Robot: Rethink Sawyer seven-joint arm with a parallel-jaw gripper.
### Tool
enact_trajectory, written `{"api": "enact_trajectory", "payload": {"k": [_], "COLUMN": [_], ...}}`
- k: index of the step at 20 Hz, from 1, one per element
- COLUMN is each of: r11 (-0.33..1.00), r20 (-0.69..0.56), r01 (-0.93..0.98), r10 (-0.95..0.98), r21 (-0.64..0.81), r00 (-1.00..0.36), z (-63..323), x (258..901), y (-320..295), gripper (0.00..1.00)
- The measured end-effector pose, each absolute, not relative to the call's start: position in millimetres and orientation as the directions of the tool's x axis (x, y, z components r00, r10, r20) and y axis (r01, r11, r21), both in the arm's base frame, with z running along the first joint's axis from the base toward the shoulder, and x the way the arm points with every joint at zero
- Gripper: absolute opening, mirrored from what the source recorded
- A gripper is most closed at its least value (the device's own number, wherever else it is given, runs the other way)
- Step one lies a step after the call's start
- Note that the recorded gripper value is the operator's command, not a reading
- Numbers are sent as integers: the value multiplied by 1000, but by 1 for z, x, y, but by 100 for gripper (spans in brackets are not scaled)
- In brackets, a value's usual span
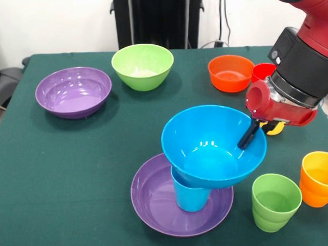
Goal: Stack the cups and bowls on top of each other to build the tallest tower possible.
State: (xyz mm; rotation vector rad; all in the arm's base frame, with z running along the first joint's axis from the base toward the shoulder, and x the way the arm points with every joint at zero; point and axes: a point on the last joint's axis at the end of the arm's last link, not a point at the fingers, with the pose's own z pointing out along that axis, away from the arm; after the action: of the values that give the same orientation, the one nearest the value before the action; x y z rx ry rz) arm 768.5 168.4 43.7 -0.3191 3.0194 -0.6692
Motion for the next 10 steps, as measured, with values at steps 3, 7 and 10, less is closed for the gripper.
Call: {"api": "enact_trajectory", "payload": {"k": [3,7,10], "r11": [890,895,897], "r20": [9,8,7], "r01": [-184,-172,-166], "r10": [-199,-185,-179], "r21": [-417,-411,-409], "r00": [-980,-983,-984], "z": [44,44,44], "x": [771,774,775], "y": [164,154,151], "gripper": [0,0,0]}}
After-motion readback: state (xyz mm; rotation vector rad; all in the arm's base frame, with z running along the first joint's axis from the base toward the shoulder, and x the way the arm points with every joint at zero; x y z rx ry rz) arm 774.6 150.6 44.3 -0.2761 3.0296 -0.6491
